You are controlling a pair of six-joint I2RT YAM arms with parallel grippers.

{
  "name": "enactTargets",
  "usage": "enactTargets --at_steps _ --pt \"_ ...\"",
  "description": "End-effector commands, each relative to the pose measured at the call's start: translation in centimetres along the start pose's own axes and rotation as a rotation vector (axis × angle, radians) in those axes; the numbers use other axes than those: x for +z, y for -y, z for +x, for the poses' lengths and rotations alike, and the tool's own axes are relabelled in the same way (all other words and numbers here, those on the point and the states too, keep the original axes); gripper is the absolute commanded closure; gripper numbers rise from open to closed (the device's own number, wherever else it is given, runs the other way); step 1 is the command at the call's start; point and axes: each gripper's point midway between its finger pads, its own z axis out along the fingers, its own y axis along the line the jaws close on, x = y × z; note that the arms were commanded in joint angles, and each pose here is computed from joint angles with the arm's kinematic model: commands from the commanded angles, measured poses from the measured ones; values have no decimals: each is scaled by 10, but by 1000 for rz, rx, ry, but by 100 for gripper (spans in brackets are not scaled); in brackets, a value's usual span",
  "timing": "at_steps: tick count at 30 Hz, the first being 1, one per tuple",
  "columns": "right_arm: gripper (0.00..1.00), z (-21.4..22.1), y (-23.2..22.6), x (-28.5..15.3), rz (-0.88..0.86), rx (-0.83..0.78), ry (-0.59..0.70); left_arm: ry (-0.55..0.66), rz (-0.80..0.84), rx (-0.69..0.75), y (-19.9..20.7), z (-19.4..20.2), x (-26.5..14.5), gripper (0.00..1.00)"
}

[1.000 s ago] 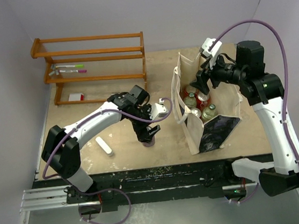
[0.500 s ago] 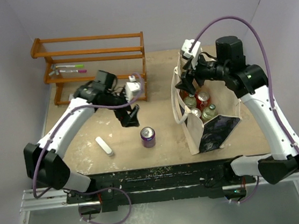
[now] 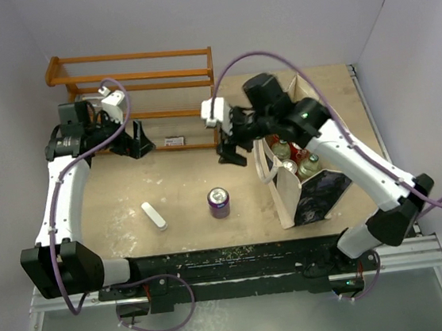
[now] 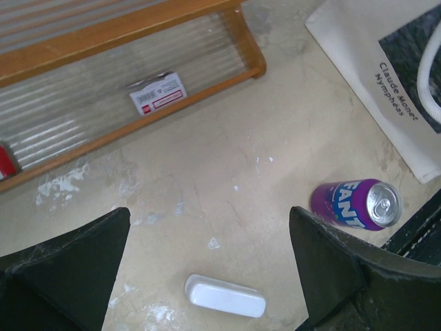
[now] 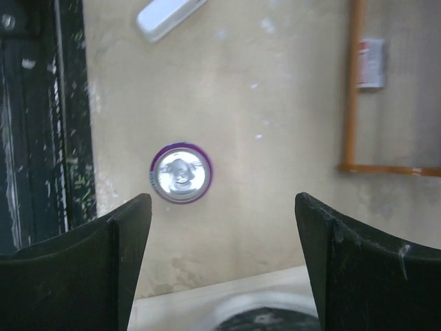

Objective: Place the beverage into the canvas bag
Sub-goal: Pick up the drink from the center of the board.

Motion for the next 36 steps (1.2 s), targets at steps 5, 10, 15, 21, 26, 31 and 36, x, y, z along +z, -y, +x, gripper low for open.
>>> enactTargets --at_steps 5,10,15,21,26,31,36 --pt "12 70 -39 62 -147 -30 -207 129 53 15 19 -22 -21 1" --pt "10 102 -46 88 -179 -2 -285 135 78 15 23 -22 -22 1" --pt "11 112 -45 102 -164 13 -296 139 84 15 24 -22 -23 1" --pt "18 118 -52 118 -198 33 -290 140 78 8 22 -22 -22 1" --pt "23 117 -60 125 -223 41 -279 139 67 2 20 -21 -21 1" --pt "29 115 -65 126 -242 41 -265 138 66 2 19 -18 -19 1" --pt "48 111 -68 122 -257 42 -256 137 65 1 17 -16 -17 1"
